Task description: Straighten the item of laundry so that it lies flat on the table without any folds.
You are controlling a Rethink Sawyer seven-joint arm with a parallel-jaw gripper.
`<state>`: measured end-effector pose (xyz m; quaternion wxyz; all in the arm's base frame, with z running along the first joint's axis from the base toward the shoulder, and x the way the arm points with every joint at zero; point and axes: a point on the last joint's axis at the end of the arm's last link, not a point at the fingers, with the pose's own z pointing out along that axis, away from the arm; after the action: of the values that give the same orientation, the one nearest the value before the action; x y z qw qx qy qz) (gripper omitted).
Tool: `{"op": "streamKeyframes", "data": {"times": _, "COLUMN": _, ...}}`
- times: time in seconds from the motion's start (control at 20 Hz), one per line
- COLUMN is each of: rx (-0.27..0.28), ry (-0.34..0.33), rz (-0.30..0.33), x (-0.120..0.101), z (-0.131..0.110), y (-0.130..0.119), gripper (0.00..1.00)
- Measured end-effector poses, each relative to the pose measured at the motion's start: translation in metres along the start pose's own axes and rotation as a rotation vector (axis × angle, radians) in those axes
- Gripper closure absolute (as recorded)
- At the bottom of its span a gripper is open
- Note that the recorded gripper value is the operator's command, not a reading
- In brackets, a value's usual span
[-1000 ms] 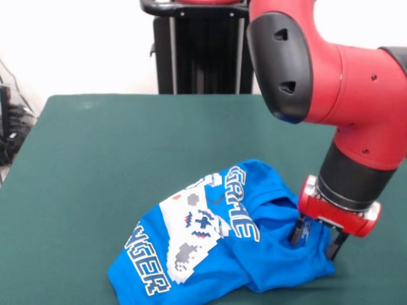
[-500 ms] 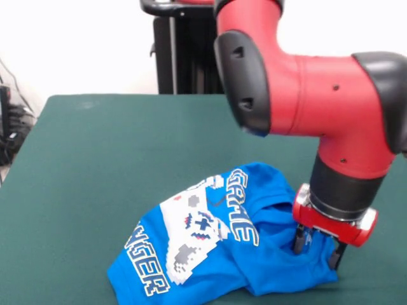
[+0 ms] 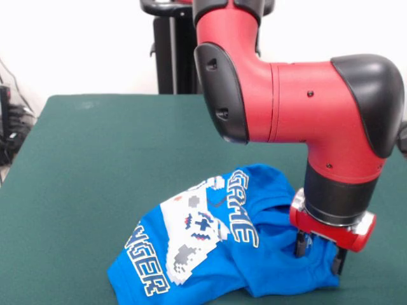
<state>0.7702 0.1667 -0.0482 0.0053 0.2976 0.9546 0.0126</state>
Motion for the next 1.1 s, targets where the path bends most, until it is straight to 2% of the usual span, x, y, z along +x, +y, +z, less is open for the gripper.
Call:
{"op": "streamKeyframes", "data": {"times": 0.05, "rx": -0.003, "ry": -0.002, "rz": 0.000, "x": 0.000, "z": 0.000, "y": 0.001, "gripper": 0.00}}
{"op": "streamKeyframes", "data": {"times": 0.1, "rx": -0.014, "ry": -0.010, "rz": -0.001, "x": 0.001, "z": 0.000, "y": 0.003, "gripper": 1.00}}
{"op": "streamKeyframes", "data": {"times": 0.75, "rx": -0.012, "ry": -0.034, "rz": -0.024, "x": 0.008, "z": -0.008, "y": 0.010, "gripper": 1.00}}
{"op": "streamKeyframes", "data": {"times": 0.9, "rx": -0.007, "ry": -0.028, "rz": -0.022, "x": 0.011, "z": -0.021, "y": 0.005, "gripper": 1.00}}
{"op": "streamKeyframes", "data": {"times": 1.1, "rx": 0.009, "ry": -0.009, "rz": 0.000, "x": 0.014, "z": -0.058, "y": -0.018, "gripper": 1.00}}
